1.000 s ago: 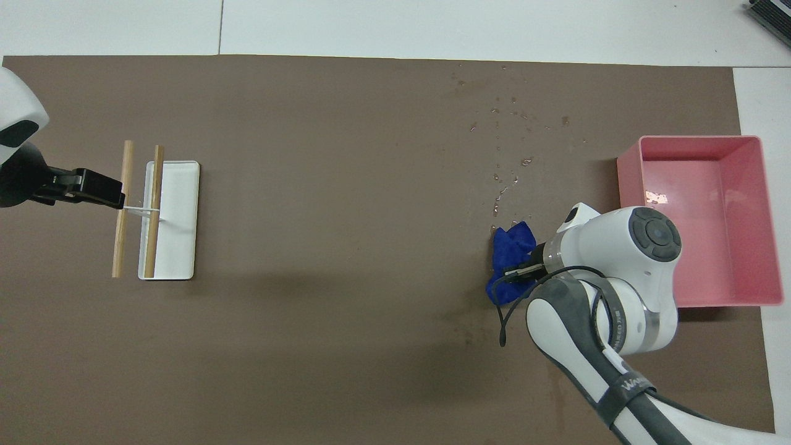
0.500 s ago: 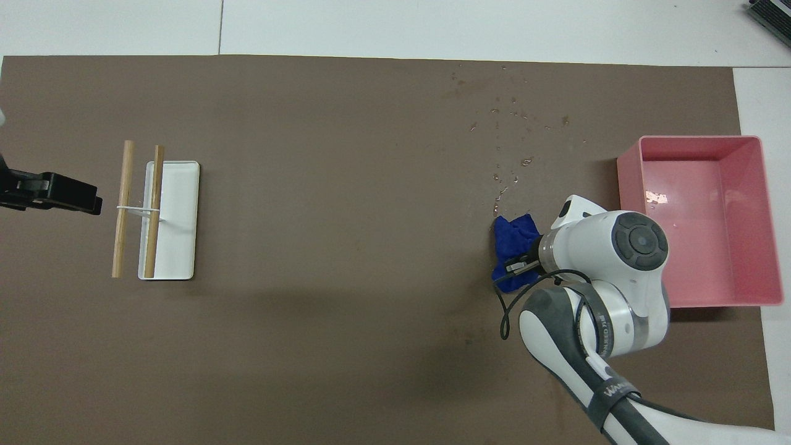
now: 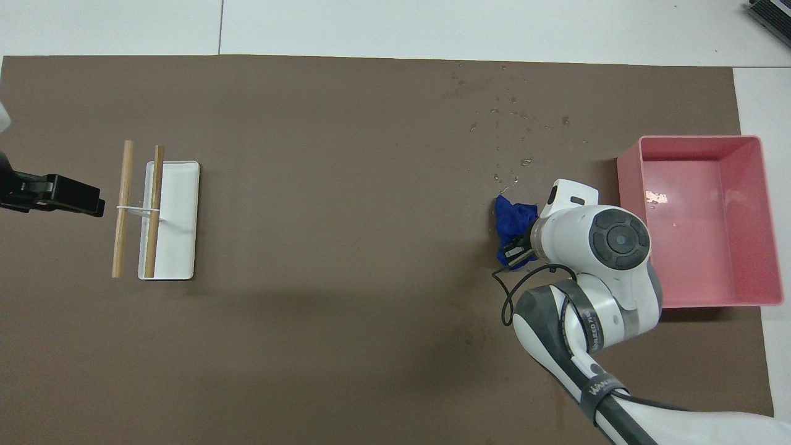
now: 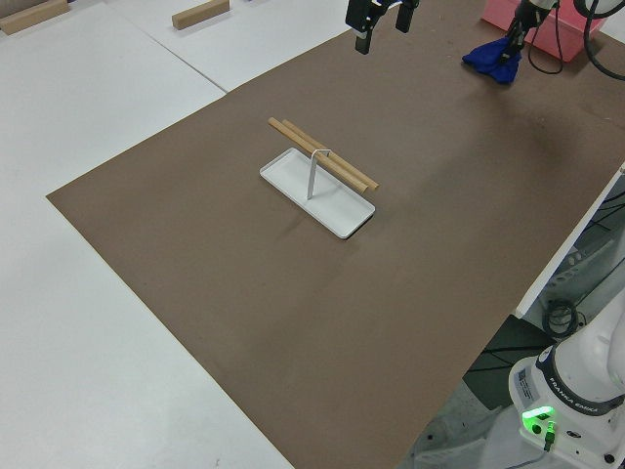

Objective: Wipe water with towel using both arms
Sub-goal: 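Wipe the water spill with the towel using the right gripper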

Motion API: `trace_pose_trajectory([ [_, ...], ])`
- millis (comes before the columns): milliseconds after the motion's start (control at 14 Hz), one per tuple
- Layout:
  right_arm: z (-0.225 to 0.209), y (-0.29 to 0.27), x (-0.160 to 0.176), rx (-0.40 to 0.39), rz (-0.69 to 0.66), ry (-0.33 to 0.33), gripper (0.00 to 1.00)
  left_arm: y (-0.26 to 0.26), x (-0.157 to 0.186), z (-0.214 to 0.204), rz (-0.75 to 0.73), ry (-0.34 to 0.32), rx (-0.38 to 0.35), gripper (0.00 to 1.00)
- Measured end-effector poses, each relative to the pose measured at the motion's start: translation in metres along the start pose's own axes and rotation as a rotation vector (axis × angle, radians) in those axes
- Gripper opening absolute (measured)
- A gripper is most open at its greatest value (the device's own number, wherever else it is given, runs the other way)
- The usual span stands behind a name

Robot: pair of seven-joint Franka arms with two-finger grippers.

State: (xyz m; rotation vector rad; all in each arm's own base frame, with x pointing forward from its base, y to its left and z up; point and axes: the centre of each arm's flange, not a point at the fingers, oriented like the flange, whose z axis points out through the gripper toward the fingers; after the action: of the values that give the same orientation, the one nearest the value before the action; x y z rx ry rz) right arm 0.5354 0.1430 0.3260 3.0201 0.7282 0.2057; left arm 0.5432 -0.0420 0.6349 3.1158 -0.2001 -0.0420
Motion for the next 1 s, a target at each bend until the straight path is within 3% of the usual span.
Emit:
trace_pose_trajectory([
  [286,0.012,0.005,0.014,0.001,0.0,0.028,0.25,0.0,0.0,0.0,0.0,0.0,0.0,1.0],
  [857,0.023,0.018,0.081,0.006,0.004,0.094,0.25,0.0,0.0,0.0,0.0,-0.001,0.0,1.0],
  [1000,0.026,0.021,0.086,0.009,0.009,0.085,0.25,0.0,0.0,0.0,0.0,-0.001,0.0,1.0],
])
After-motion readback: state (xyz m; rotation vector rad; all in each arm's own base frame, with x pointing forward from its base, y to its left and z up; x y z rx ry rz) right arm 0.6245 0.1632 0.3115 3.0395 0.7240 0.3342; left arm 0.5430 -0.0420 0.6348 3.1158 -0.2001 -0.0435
